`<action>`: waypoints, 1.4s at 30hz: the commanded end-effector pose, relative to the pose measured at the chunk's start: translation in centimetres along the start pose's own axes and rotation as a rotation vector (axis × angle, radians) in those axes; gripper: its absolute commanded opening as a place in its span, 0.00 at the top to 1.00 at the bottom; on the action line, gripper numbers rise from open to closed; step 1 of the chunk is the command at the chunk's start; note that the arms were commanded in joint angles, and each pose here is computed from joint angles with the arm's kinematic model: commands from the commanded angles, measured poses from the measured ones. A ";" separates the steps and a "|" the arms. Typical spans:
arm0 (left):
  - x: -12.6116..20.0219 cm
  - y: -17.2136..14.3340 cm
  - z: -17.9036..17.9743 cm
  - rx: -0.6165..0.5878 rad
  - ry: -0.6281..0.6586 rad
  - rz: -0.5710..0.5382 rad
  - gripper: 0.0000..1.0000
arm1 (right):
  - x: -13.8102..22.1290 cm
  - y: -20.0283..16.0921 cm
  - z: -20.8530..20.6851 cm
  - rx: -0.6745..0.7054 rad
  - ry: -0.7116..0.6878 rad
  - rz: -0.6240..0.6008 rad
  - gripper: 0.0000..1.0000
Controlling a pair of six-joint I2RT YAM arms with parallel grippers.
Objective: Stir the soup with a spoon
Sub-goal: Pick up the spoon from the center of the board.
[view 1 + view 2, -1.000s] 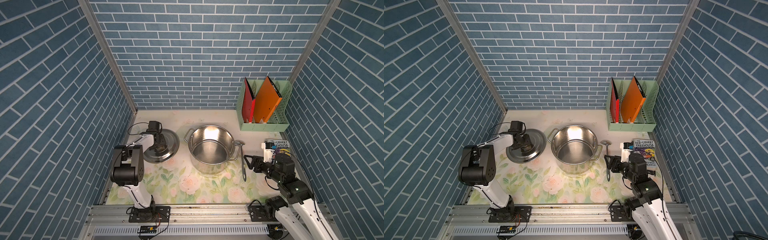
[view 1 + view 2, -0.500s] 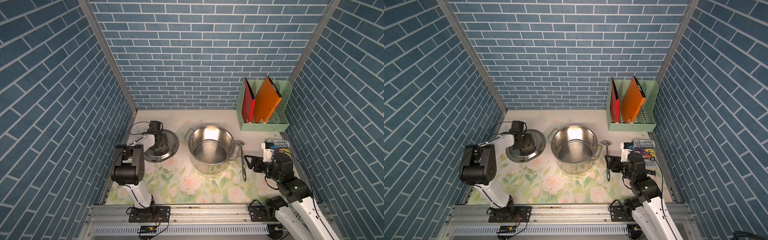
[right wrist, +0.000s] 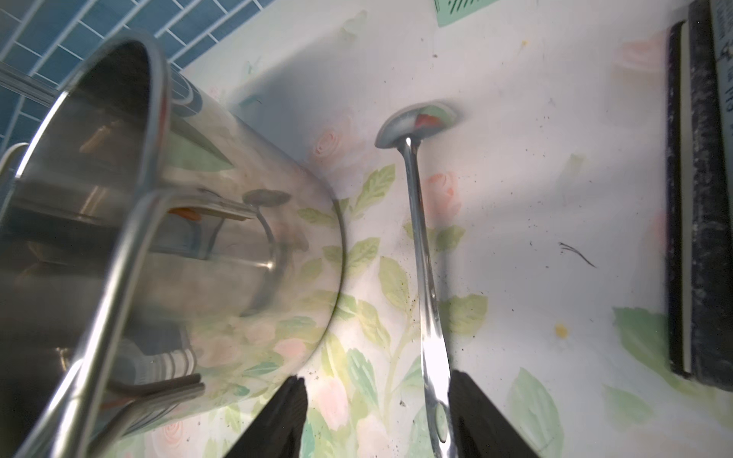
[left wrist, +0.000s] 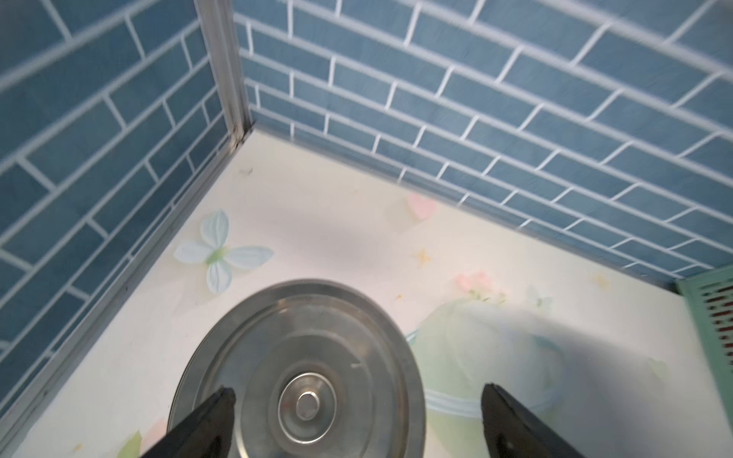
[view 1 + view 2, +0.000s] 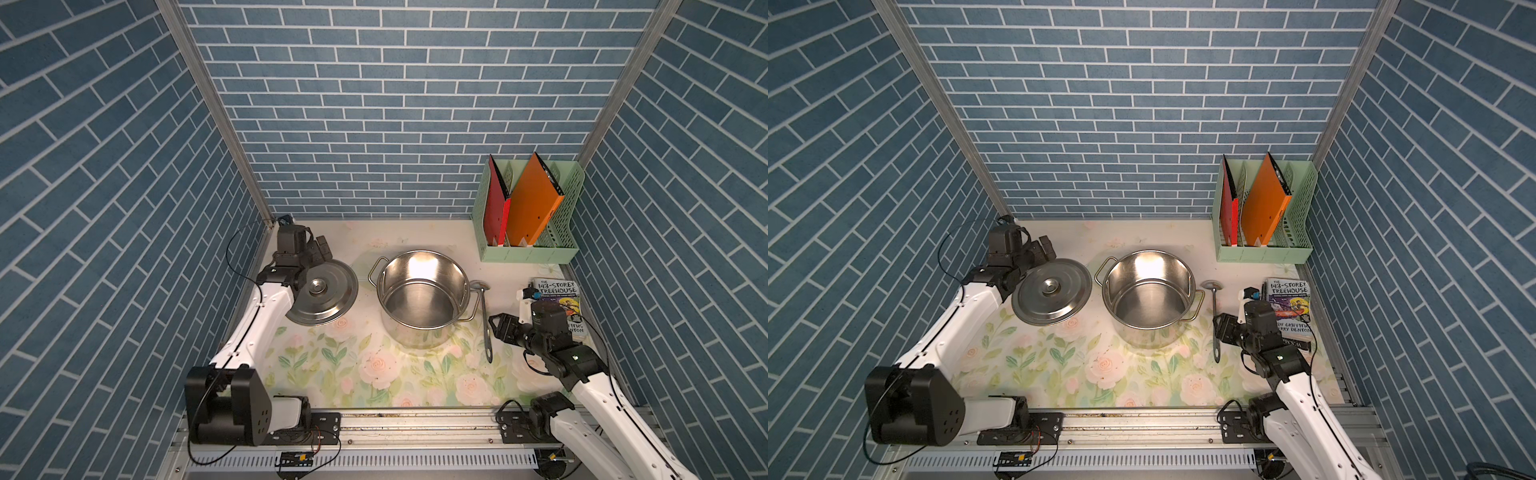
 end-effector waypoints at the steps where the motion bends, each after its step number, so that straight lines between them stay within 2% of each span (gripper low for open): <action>1: 3.4 -1.2 -3.8 -0.121 -0.196 -0.036 0.00 | -2.1 -0.2 -0.4 -0.009 -0.003 0.012 0.40; 6: 8.5 -3.7 -7.2 -0.178 -0.553 -0.118 0.00 | -5.9 0.1 -1.0 -0.026 0.036 0.026 0.40; 9: 10.5 -4.3 -7.6 -0.218 -0.675 -0.152 0.00 | -7.4 0.3 -2.0 -0.052 0.054 0.035 0.42; 13: 11.6 -5.2 -7.6 -0.281 -0.747 -0.160 0.00 | -8.7 0.4 -2.9 -0.067 0.082 0.031 0.45; 19: 12.7 -6.8 -8.5 -0.319 -0.885 -0.115 0.00 | -10.1 0.5 -2.6 -0.042 0.140 0.064 0.48; 23: 13.3 -7.8 -9.3 -0.369 -0.934 -0.101 0.00 | -10.7 0.1 -3.6 -0.057 0.121 0.067 0.52; 28: 13.6 -9.1 -10.1 -0.428 -0.976 -0.060 0.00 | -10.9 -0.2 -4.3 -0.089 0.162 0.044 0.62; 36: 14.9 -11.2 -11.8 -0.539 -1.091 -0.025 0.00 | -11.7 0.1 -4.3 -0.096 0.244 0.027 0.68; 39: 15.3 -11.7 -12.3 -0.564 -1.117 -0.008 0.00 | -12.0 -0.1 -4.1 -0.108 0.280 0.039 0.76; 42: 15.5 -12.2 -12.8 -0.606 -1.129 0.003 0.00 | -11.8 -0.4 -4.0 -0.136 0.297 0.050 0.88</action>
Point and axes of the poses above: each gripper's point midway between its finger pads, its own x axis back along the fingers, its own z axis along the line the jaws close on, y = z × x, the point moved 5 cm from there along x, back along the fingers, and after that the axes turned 12 degrees about x, right-handed, at the moved point
